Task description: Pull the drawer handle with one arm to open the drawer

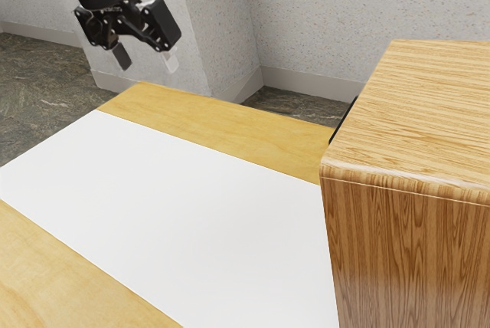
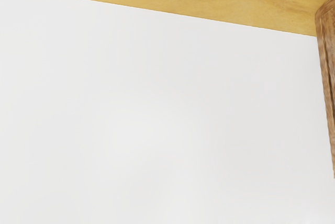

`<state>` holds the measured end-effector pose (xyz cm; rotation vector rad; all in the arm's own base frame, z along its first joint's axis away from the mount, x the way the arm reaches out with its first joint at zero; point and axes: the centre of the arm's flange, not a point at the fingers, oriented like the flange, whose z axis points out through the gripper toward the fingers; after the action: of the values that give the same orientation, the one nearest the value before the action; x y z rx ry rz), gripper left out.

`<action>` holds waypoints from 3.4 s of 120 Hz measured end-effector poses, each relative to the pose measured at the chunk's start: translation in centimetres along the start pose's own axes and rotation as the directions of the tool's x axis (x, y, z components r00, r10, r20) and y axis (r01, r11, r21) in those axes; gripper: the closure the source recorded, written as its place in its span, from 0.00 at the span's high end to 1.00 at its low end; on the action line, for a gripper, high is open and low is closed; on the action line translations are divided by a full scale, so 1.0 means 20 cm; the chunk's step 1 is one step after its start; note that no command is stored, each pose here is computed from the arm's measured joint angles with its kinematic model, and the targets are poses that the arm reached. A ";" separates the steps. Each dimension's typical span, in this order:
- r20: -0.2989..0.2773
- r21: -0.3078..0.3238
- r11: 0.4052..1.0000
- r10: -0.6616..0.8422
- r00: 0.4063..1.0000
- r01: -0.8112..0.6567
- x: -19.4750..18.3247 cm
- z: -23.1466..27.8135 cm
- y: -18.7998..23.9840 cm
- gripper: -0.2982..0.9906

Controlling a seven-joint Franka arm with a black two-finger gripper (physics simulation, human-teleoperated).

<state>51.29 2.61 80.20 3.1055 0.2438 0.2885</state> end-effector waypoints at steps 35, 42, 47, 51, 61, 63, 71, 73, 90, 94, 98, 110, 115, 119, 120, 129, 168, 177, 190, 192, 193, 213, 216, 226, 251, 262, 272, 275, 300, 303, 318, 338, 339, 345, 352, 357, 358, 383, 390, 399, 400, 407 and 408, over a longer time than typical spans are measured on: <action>0.009 0.008 1.000 -0.011 1.000 0.011 0.05 0.06 -0.07 0.77; 0.002 0.008 1.000 -0.009 1.000 0.009 0.04 0.04 -0.06 0.77; -0.005 0.007 1.000 -0.004 1.000 0.004 0.03 0.02 -0.05 0.77; -0.007 0.006 1.000 0.001 1.000 -0.001 0.03 0.02 -0.04 0.77; -0.003 0.002 1.000 0.000 1.000 0.000 0.04 0.04 -0.03 0.77; -0.001 -0.001 1.000 -0.003 1.000 0.003 0.05 0.05 -0.03 0.77; 0.001 -0.037 0.999 -0.020 1.000 0.020 0.06 0.06 -0.04 0.77; -0.001 -0.049 0.998 -0.024 1.000 0.024 0.07 0.06 -0.04 0.77; 0.015 -0.215 0.976 -0.044 0.999 0.046 0.25 0.26 -0.01 0.77; 0.026 -0.260 0.964 -0.052 0.998 0.057 0.30 0.33 -0.01 0.77; 0.024 -0.298 0.952 -0.061 0.998 0.065 0.34 0.36 -0.01 0.77; 0.001 -0.406 0.912 -0.073 0.997 0.067 0.50 0.45 0.02 0.77; -0.005 -0.437 0.897 -0.072 0.997 0.062 0.57 0.50 0.05 0.77; -0.016 -0.457 0.888 -0.068 0.998 0.053 0.60 0.52 0.08 0.77; -0.018 -0.461 0.886 -0.066 0.998 0.051 0.61 0.52 0.09 0.77; -0.017 -0.483 0.874 -0.060 0.998 0.044 0.64 0.57 0.16 0.77; 0.100 -0.519 0.846 -0.084 0.991 0.124 0.45 0.65 0.40 0.77; 0.110 -0.528 0.838 -0.096 0.989 0.140 0.45 0.67 0.41 0.77; 0.118 -0.540 0.828 -0.103 0.988 0.151 0.45 0.68 0.43 0.72; 0.120 -0.541 0.827 -0.104 0.987 0.153 0.46 0.68 0.44 0.70; 0.120 -0.541 0.827 -0.105 0.987 0.154 0.46 0.69 0.44 0.69; 0.135 -0.551 0.819 -0.104 0.985 0.162 0.47 0.73 0.52 0.58; 0.137 -0.553 0.817 -0.100 0.985 0.160 0.47 0.73 0.54 0.57; 0.148 -0.557 0.814 -0.098 0.984 0.165 0.48 0.77 0.59 0.54; 0.166 -0.560 0.808 -0.106 0.980 0.182 0.49 0.82 0.63 0.51; 0.182 -0.557 0.807 -0.112 0.977 0.197 0.50 0.87 0.63 0.51; 0.193 -0.552 0.808 -0.117 0.974 0.206 0.51 0.90 0.63 0.51; 0.195 -0.551 0.808 -0.117 0.974 0.207 0.51 0.91 0.63 0.50; 0.204 -0.545 0.810 -0.124 0.971 0.218 0.51 0.93 0.64 0.49; 0.204 -0.544 0.810 -0.125 0.971 0.219 0.51 0.93 0.63 0.49; 0.199 -0.540 0.810 -0.140 0.970 0.228 0.51 0.90 0.60 0.45; 0.206 -0.531 0.812 -0.154 0.966 0.242 0.51 0.91 0.56 0.39; 0.206 -0.530 0.812 -0.155 0.966 0.243 0.51 0.91 0.56 0.38; 0.208 -0.527 0.814 -0.158 0.965 0.246 0.51 0.92 0.55 0.37; 0.206 -0.520 0.817 -0.165 0.965 0.251 0.51 0.92 0.53 0.36; 0.203 -0.516 0.817 -0.174 0.963 0.257 0.52 0.91 0.50 0.35; 0.203 -0.515 0.817 -0.177 0.963 0.258 0.52 0.91 0.49 0.35; 0.196 -0.499 0.815 -0.226 0.954 0.295 0.53 0.87 0.32 0.33; 0.203 -0.492 0.815 -0.235 0.951 0.307 0.53 0.88 0.28 0.33; 0.215 -0.482 0.815 -0.248 0.945 0.323 0.54 0.91 0.23 0.33; 0.215 -0.481 0.815 -0.249 0.944 0.324 0.54 0.91 0.22 0.33; 0.219 -0.478 0.813 -0.257 0.941 0.333 0.54 0.91 0.19 0.32; 0.220 -0.478 0.812 -0.258 0.941 0.334 0.54 0.91 0.18 0.32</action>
<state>65.64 0.66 64.28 2.4971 0.5451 0.0942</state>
